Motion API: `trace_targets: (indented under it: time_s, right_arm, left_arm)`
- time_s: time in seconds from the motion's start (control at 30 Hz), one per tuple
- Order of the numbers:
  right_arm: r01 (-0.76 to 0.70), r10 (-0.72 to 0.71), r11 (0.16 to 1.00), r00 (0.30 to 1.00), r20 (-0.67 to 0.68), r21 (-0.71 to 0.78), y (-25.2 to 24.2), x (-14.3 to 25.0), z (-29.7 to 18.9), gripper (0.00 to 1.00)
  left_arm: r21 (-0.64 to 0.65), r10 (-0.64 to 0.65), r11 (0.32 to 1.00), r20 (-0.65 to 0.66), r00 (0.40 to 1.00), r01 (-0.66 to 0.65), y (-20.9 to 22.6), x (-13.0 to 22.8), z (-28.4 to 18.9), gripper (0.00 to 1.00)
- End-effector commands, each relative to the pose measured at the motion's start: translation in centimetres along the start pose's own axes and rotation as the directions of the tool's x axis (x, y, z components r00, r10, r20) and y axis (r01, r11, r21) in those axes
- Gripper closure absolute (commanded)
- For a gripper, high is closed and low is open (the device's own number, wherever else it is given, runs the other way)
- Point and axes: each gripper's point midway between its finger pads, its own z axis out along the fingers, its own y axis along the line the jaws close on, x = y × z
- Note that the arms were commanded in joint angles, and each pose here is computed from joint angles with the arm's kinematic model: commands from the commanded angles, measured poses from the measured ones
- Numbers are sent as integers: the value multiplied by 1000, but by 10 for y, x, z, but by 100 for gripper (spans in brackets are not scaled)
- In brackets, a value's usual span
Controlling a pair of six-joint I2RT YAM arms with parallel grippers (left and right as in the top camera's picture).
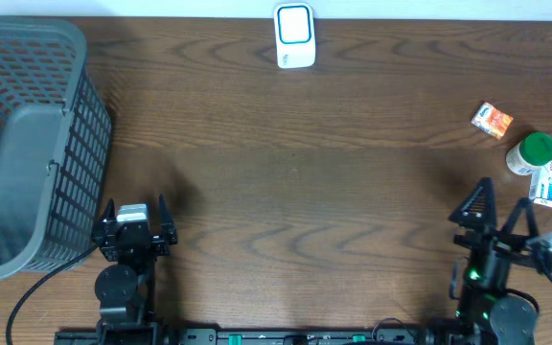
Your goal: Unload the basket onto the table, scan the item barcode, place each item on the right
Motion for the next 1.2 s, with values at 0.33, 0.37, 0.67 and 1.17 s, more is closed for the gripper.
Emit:
trace_targets:
  time_s: [0.33, 0.37, 0.67, 1.17]
  right_arm:
    - [328, -322, 945, 919, -230, -13, -34, 79, -4, 1]
    - [331, -325, 944, 914, -241, -19, -34, 82, -5, 1]
    - [334, -331, 942, 913, -241, -26, -33, 82, -4, 1]
    - [334, -331, 942, 913, -241, -26, -33, 82, -4, 1]
  left_arm:
    - [-3, -3, 1000, -50, 999, 3, -1, 17, 1, 16]
    - [-2, -3, 1000, -51, 999, 3, -1, 18, 2, 16]
    - [-3, -3, 1000, -50, 999, 3, -1, 17, 1, 16]
    - [30, -2, 1000, -44, 999, 4, -7, 16, 1, 16]
